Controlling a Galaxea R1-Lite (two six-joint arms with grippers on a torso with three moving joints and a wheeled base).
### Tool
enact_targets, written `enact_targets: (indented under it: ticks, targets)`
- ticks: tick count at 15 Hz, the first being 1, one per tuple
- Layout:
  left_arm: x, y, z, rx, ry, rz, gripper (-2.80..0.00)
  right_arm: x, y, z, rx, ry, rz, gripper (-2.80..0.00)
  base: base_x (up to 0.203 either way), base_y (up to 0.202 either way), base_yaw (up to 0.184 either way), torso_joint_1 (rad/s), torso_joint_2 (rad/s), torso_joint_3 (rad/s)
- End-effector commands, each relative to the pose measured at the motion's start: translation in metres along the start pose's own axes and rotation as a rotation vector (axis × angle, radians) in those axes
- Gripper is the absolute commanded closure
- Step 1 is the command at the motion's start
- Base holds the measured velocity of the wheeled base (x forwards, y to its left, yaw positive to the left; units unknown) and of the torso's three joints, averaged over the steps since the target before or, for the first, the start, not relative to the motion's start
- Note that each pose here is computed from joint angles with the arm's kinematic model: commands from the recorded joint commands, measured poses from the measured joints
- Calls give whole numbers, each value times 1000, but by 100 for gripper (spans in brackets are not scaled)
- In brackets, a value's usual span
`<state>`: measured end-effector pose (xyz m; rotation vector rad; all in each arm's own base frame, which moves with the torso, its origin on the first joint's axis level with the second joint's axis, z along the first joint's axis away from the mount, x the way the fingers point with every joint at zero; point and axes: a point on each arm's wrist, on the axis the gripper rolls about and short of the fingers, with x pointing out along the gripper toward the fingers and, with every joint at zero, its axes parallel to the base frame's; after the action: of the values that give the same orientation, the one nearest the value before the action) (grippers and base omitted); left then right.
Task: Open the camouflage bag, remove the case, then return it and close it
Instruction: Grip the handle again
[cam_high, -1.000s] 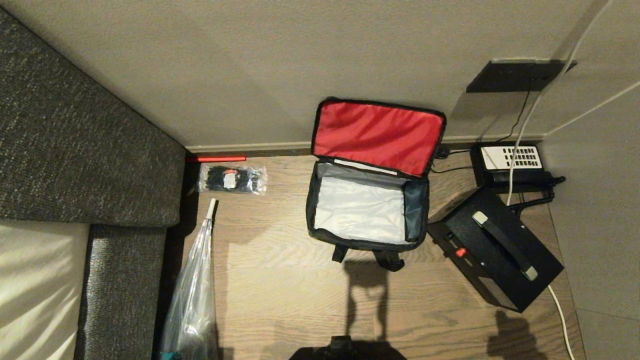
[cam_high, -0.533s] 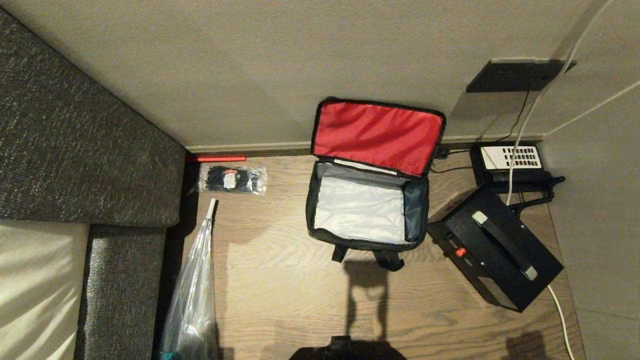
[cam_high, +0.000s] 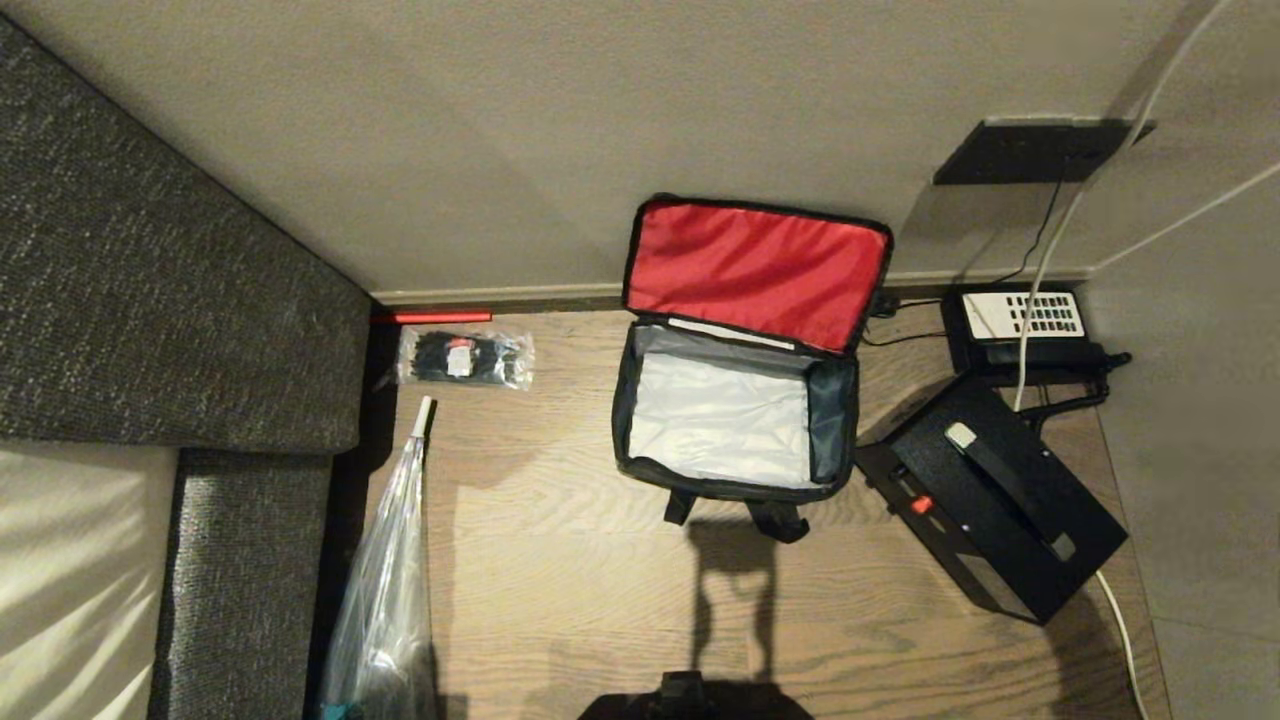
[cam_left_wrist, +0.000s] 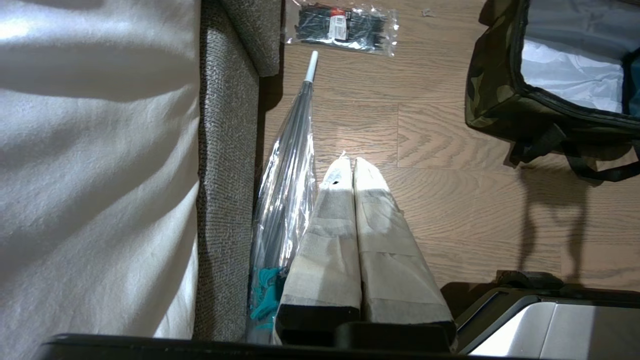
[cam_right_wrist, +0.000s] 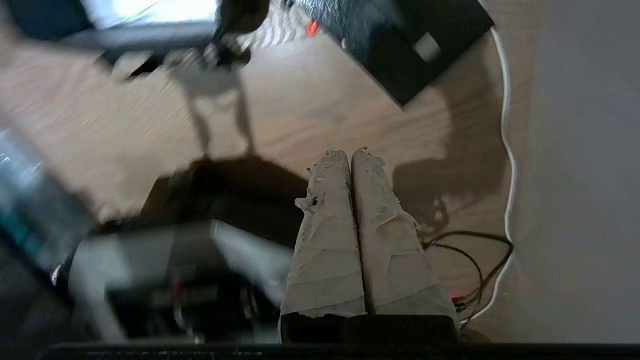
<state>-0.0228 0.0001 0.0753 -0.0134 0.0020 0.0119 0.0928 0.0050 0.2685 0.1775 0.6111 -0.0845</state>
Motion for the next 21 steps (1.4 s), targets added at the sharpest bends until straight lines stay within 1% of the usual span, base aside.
enact_targets:
  ticks: [1, 2, 3, 4, 5, 6, 7, 9, 12, 13, 14, 15, 17, 19, 21]
  targets:
    - [0, 0, -1, 0, 1, 1, 0, 116, 14, 24, 10, 17, 16, 0, 0, 0, 0, 0, 0, 0]
    - [0, 0, -1, 0, 1, 0, 0, 142, 16, 27, -4, -43, 45, 0, 0, 0, 0, 0, 0, 0]
    - [0, 0, -1, 0, 1, 0, 0, 162, 16, 28, -47, -70, 58, 0, 0, 0, 0, 0, 0, 0]
    - [0, 0, -1, 0, 1, 0, 0, 182, 16, 23, -115, -75, 65, 0, 0, 0, 0, 0, 0, 0]
    - [0, 0, -1, 0, 1, 0, 0, 197, 16, 19, -209, -79, 65, 0, 0, 0, 0, 0, 0, 0]
    - [0, 0, -1, 0, 1, 0, 0, 208, 13, 18, -283, -99, 60, 0, 0, 0, 0, 0, 0, 0]
    - [0, 0, -1, 0, 1, 0, 0, 219, 9, 16, -311, -95, 52, 0, 0, 0, 0, 0, 0, 0]
    - [0, 0, -1, 0, 1, 2, 0, 236, 5, 10, -391, -82, 70, 0, 0, 0, 0, 0, 0, 0]
    - [0, 0, -1, 0, 1, 0, 0, 251, 1, -11, -534, -23, 76, 0, 0, 0, 0, 0, 0, 0]
    - [0, 0, -1, 0, 1, 0, 0, 256, -1, -21, -575, 12, 82, 0, 0, 0, 0, 0, 0, 0]
    - [0, 0, -1, 0, 1, 2, 0, 258, -2, -26, -601, 28, 97, 0, 0, 0, 0, 0, 0, 0]
    - [0, 0, -1, 0, 1, 0, 0, 259, -5, -25, -603, 20, 105, -280, 0, 0, 0, 0, 0, 0]
    - [0, 0, -1, 0, 1, 0, 0, 267, -7, -22, -641, -22, 96, -280, 0, 0, 0, 0, 0, 0]
    - [0, 0, -1, 0, 1, 0, 0, 275, -9, -22, -710, -46, 11, -280, 0, 0, 0, 0, 0, 0]
    - [0, 0, -1, 0, 1, 0, 0, 284, -11, -26, -743, -44, -79, -280, 0, 0, 0, 0, 0, 0]
